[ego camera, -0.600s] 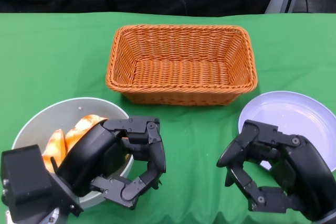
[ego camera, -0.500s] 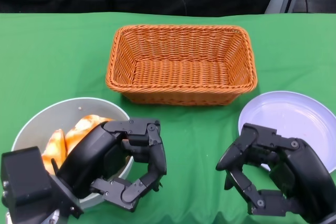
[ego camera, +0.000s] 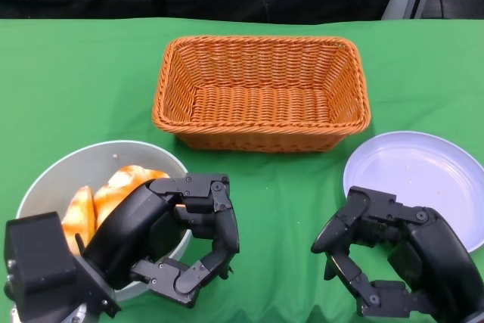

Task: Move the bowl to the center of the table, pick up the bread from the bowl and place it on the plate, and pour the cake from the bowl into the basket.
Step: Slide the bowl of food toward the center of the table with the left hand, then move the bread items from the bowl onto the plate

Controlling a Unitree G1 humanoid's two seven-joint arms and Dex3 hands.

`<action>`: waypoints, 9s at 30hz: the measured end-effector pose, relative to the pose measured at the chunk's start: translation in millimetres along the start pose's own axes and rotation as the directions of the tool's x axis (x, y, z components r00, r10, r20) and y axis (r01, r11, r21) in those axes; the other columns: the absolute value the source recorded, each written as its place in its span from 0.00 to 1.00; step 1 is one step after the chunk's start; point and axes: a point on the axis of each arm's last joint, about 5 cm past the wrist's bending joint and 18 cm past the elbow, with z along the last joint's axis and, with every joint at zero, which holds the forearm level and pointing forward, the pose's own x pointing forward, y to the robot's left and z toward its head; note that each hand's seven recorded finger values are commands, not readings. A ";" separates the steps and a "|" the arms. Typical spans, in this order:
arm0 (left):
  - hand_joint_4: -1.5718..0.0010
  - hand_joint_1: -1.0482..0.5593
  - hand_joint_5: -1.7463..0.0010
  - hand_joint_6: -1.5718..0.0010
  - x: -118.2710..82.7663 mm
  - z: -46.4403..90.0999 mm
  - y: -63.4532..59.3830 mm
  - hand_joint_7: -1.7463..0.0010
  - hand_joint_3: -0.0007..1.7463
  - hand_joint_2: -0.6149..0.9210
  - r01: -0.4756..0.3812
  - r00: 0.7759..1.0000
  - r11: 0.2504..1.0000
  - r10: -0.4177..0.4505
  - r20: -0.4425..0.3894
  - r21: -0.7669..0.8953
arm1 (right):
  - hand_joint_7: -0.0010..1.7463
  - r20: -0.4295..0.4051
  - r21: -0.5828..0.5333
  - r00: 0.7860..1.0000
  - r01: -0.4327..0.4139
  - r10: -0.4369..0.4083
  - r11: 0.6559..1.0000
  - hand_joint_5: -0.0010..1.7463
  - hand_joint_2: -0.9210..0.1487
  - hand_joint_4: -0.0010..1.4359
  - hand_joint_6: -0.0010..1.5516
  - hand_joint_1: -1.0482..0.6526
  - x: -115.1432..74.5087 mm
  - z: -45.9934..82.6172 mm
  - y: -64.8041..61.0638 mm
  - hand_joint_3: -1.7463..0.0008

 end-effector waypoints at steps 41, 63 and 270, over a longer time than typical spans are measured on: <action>0.74 0.29 0.85 0.64 -18.6 63.0 68.3 1.00 0.09 1.00 -0.467 0.882 0.849 0.425 0.204 0.248 | 0.70 -0.002 -0.004 1.000 0.014 -0.014 1.000 0.84 0.32 0.55 0.48 0.55 2.4 -17.2 2.3 0.43; 0.98 0.25 0.99 0.97 -58.0 9.9 114.3 1.00 0.38 1.00 -0.565 0.555 0.678 0.734 -0.392 0.470 | 0.70 0.001 0.004 1.000 0.017 -0.017 1.000 0.85 0.34 0.55 0.48 0.55 2.8 -17.3 4.0 0.41; 0.50 0.47 0.84 0.49 -13.1 23.7 57.5 0.91 0.07 1.00 -0.422 0.892 0.903 0.429 -0.141 0.075 | 0.69 0.024 0.018 0.998 0.054 -0.054 0.998 0.85 0.37 0.54 0.49 0.53 6.0 -25.1 18.4 0.39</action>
